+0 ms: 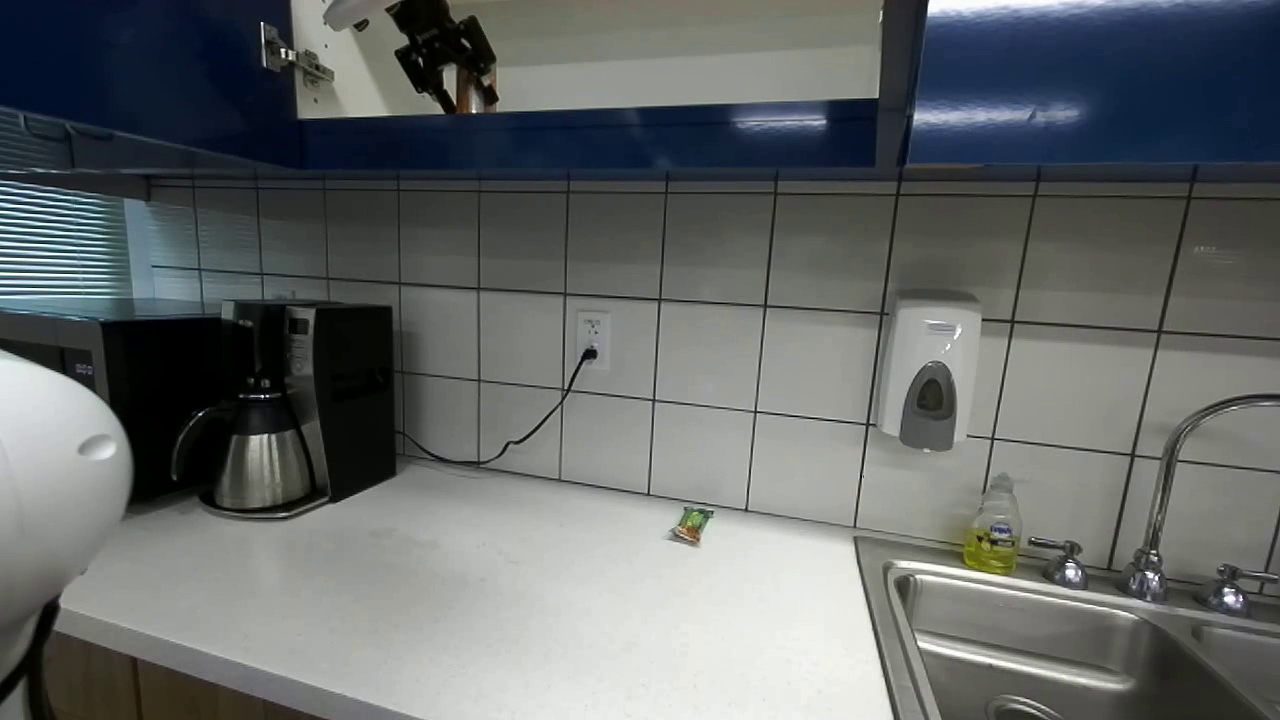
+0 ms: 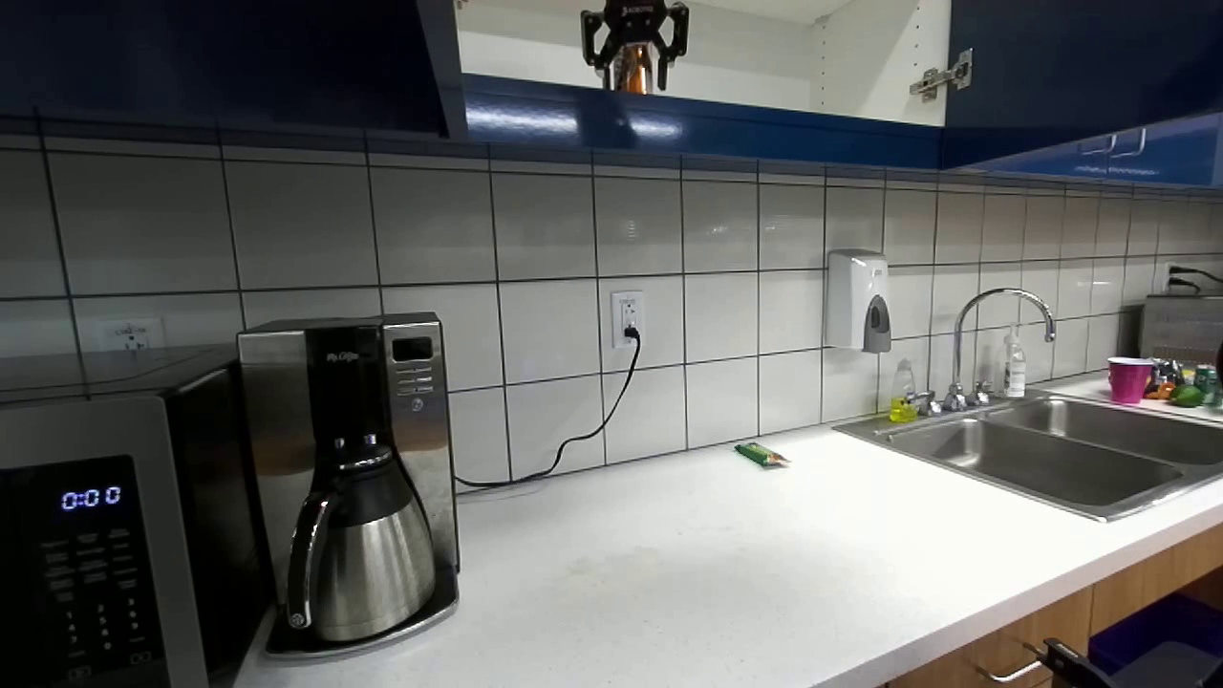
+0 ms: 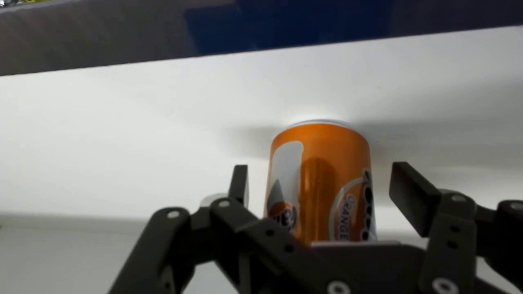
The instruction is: Put the can in the top cabinet
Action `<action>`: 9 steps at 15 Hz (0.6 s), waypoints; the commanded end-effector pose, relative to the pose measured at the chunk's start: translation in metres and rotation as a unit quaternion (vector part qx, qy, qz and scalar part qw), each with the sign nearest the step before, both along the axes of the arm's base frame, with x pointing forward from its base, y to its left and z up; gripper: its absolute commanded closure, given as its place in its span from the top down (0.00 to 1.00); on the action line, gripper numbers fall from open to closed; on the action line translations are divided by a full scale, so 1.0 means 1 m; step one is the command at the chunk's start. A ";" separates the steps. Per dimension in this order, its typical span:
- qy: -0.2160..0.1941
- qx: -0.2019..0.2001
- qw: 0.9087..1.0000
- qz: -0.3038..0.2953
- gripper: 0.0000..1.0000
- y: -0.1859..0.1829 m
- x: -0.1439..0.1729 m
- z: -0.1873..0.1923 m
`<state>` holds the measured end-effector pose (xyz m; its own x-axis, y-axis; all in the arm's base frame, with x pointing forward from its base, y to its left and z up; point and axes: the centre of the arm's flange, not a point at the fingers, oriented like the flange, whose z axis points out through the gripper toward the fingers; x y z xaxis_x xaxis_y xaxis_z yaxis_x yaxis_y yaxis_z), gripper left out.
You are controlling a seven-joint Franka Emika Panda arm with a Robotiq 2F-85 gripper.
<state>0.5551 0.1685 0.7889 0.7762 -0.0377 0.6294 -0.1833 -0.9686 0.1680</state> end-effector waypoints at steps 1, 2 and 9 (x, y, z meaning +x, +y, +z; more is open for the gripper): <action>0.008 -0.002 1.000 0.007 1.00 0.000 -0.006 0.007; 0.005 0.000 1.000 0.010 1.00 0.000 -0.010 0.007; -0.006 0.023 0.999 0.025 1.00 0.001 -0.077 0.007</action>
<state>0.5253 0.1763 0.8022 0.7736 -0.0424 0.6323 -0.1596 -0.9786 0.1297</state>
